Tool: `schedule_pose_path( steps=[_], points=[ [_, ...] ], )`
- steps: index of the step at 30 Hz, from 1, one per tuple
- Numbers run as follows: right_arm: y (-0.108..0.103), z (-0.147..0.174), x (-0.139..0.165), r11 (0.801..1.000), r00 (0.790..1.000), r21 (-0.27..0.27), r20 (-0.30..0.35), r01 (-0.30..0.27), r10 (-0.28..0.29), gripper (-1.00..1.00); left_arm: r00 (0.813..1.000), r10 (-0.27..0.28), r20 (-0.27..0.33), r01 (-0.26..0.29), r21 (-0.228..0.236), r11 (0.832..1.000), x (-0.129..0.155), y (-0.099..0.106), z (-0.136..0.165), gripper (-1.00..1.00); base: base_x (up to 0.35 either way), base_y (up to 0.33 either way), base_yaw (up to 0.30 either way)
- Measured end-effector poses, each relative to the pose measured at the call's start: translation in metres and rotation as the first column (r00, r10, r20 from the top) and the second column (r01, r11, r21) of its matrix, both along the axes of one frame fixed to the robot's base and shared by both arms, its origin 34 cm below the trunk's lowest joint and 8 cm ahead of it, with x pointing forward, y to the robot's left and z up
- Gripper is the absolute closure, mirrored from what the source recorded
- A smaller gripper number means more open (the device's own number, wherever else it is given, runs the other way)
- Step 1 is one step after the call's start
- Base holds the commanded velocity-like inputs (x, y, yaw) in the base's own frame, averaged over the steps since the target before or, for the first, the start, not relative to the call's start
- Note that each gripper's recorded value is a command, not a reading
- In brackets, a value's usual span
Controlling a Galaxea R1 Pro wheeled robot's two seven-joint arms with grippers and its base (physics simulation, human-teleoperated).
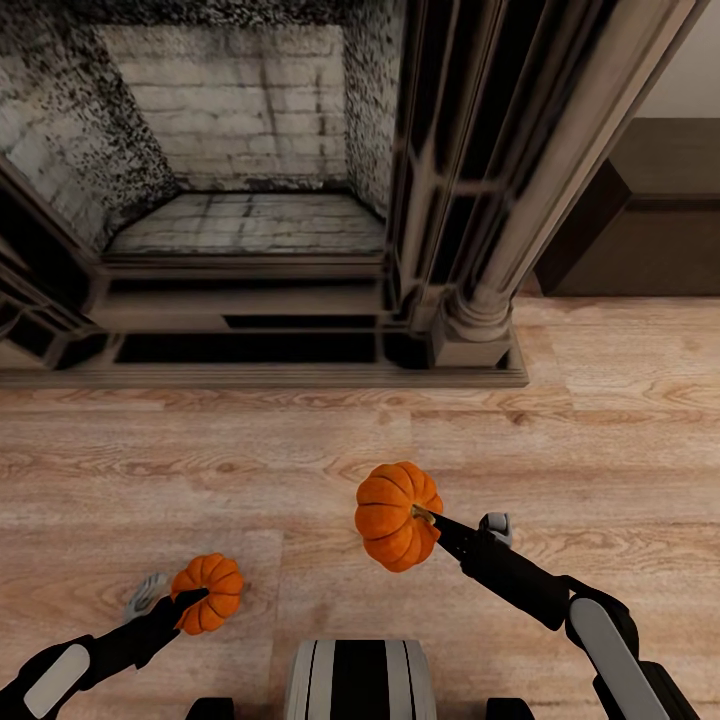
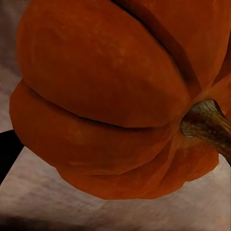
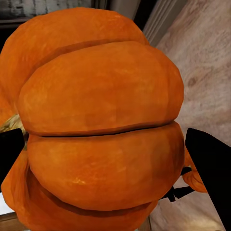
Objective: Place each of the two pumpkins and all three candles from the living room inside a cabinet in the living room (use any cabinet), then make sure every cabinet is closed, and position the cauldron so it is next to a table in the living room.
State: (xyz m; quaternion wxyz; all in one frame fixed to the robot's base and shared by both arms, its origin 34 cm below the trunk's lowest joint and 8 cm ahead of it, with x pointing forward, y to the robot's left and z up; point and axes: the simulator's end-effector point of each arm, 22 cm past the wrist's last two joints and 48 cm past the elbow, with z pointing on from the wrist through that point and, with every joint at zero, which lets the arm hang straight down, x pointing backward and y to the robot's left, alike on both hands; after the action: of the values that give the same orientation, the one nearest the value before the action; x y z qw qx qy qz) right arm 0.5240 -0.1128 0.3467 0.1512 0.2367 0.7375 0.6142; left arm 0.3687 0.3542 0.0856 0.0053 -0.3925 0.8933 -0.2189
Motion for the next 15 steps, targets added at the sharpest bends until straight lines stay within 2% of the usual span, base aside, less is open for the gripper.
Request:
schedule_pose_path(
  steps=[15],
  points=[
    [-0.0005,0.0055,0.0018,1.000,1.000,-0.001,0.012,0.000,0.000,1.00,1.000,-0.002,0.016,0.002,0.011,1.000,0.0054,0.0029,0.0031,1.00,0.000,0.000,0.000]
  ],
)
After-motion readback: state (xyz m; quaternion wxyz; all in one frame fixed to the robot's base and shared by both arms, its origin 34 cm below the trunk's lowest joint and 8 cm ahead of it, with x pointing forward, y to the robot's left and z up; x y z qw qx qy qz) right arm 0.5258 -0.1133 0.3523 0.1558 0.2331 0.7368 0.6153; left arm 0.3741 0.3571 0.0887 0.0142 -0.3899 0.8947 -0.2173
